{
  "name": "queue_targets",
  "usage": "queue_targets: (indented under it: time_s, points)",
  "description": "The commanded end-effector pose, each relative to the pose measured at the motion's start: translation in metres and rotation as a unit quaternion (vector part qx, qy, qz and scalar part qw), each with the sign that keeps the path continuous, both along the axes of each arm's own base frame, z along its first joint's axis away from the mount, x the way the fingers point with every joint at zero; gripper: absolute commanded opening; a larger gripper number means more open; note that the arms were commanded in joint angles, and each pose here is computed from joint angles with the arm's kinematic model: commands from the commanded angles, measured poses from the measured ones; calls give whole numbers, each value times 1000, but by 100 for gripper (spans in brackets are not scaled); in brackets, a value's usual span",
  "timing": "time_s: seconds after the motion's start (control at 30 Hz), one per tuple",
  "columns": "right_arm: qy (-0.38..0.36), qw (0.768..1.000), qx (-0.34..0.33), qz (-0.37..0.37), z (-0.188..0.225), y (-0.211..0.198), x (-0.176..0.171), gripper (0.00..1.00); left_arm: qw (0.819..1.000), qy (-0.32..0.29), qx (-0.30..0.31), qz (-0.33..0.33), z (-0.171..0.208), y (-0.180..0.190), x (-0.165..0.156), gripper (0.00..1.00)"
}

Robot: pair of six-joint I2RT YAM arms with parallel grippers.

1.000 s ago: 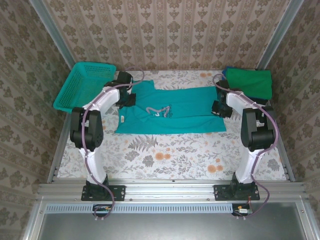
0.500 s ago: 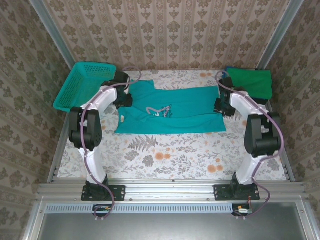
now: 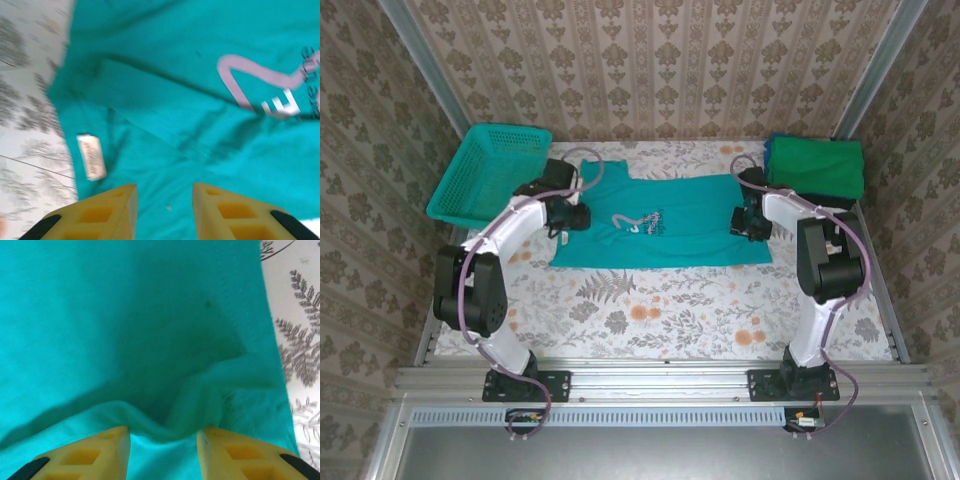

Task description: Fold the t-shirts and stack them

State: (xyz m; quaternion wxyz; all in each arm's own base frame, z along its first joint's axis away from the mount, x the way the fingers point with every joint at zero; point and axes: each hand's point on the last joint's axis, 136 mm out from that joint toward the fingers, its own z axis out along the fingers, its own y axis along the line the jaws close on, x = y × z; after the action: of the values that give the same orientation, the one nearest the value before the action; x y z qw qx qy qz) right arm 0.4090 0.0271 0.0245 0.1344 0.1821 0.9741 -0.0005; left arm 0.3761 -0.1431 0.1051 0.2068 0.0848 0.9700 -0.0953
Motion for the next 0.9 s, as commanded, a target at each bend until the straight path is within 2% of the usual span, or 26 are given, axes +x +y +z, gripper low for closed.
queue_targets:
  time_s: [0.0,0.17,0.27,0.4,0.5,0.67,0.87]
  points:
    - [20,999,-21,-39,5,-24,-5,42,998,50,-28,-1,-43,-6,-18,30]
    - [7,999,-33,-41,19,-37,-17,54,995,88,-25,35,-75,15,-40,26]
    - [-5,999,-27,-33,27,-33,-25,69,994,97,-31,45,-81,19,-50,25]
    - [-51,999,9,-3,38,-3,-35,69,993,101,-24,61,-85,26,-62,24]
    - [-53,997,53,8,22,19,-43,65,991,109,-23,77,-91,34,-69,22]
    - [-12,995,100,-17,-15,24,-59,60,988,113,-24,103,-95,49,-80,21]
    - [-3,994,84,-67,-13,4,-81,61,983,110,-19,144,-92,70,-97,20]
